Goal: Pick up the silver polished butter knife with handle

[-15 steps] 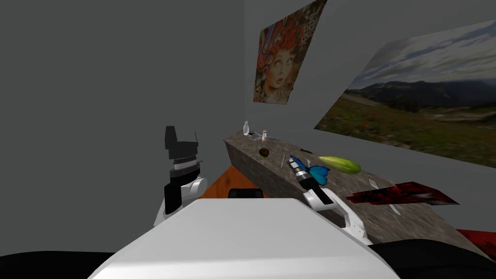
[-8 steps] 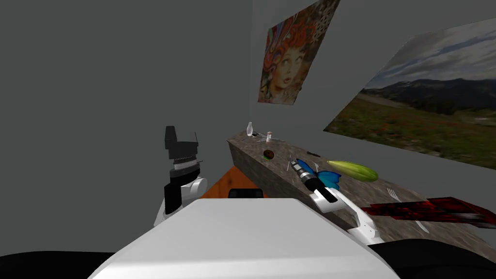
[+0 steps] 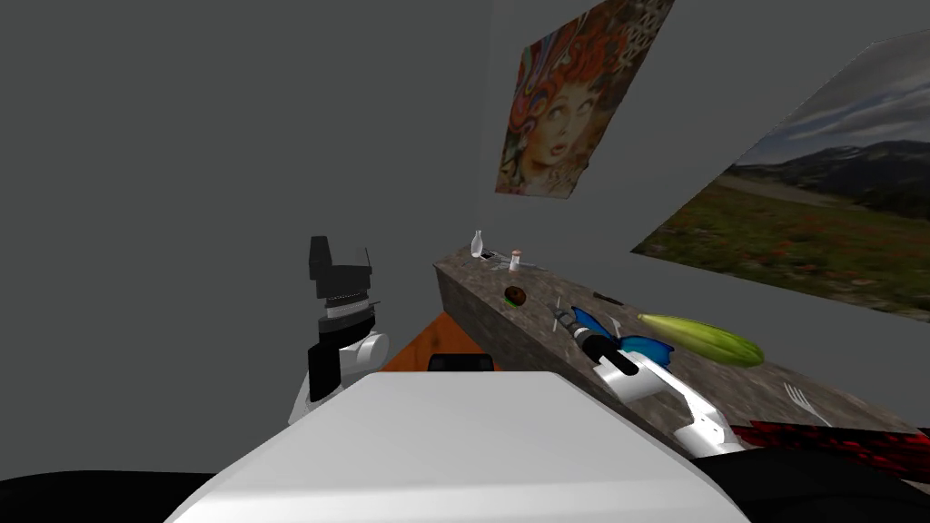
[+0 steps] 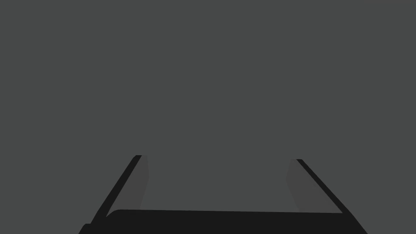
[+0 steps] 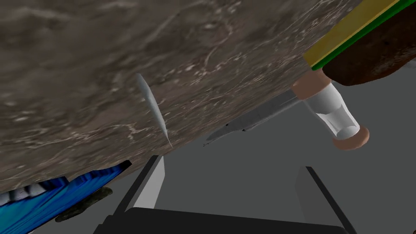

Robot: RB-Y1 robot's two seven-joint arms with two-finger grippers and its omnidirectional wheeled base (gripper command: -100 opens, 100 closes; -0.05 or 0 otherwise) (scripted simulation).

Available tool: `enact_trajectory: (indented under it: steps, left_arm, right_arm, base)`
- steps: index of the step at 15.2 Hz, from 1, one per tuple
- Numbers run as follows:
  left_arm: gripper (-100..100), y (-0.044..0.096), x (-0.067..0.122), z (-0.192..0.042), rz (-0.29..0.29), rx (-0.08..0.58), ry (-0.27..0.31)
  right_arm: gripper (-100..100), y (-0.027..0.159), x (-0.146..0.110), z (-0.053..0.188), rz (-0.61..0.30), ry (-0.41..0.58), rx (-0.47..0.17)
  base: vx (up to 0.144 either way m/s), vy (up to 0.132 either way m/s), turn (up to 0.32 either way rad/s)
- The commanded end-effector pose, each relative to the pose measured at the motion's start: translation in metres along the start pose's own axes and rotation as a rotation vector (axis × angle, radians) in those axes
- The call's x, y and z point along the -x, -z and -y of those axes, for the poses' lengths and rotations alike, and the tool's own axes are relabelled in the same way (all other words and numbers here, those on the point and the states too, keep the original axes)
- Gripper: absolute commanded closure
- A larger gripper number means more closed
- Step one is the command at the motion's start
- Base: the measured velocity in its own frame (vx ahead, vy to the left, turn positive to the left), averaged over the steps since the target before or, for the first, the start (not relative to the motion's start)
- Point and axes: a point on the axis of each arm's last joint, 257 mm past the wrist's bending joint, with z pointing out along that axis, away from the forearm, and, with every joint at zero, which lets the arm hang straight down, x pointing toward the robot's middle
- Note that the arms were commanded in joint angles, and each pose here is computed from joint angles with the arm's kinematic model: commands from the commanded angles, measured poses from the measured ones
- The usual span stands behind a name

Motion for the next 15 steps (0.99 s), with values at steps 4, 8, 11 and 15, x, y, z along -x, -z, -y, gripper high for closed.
enact_trajectory:
  steps: [4,8,11,15]
  left_arm:
    - [0,0.000,0.000,0.000,0.000,0.000,0.000]
    - [0,0.000,0.000,0.000,0.000,0.000,0.000]
    - [0,0.000,0.000,0.000,0.000,0.000,0.000]
    - [0,0.000,0.000,0.000,0.000,0.000,0.000]
  right_arm:
    - [-100,0.007,0.009,0.049,-0.027,0.062,-0.141]
    - [-100,0.017,0.022,0.097,-0.051,0.124,-0.282]
    - [-100,0.022,0.027,0.113,-0.059,0.142,-0.334]
    - [-100,0.032,0.035,0.139,-0.071,0.173,-0.417]
  base:
    - [0.059,0.064,0.071]
    - [0.058,0.057,0.079]
    - [0.058,0.065,0.073]
    - [0.050,0.043,0.056]
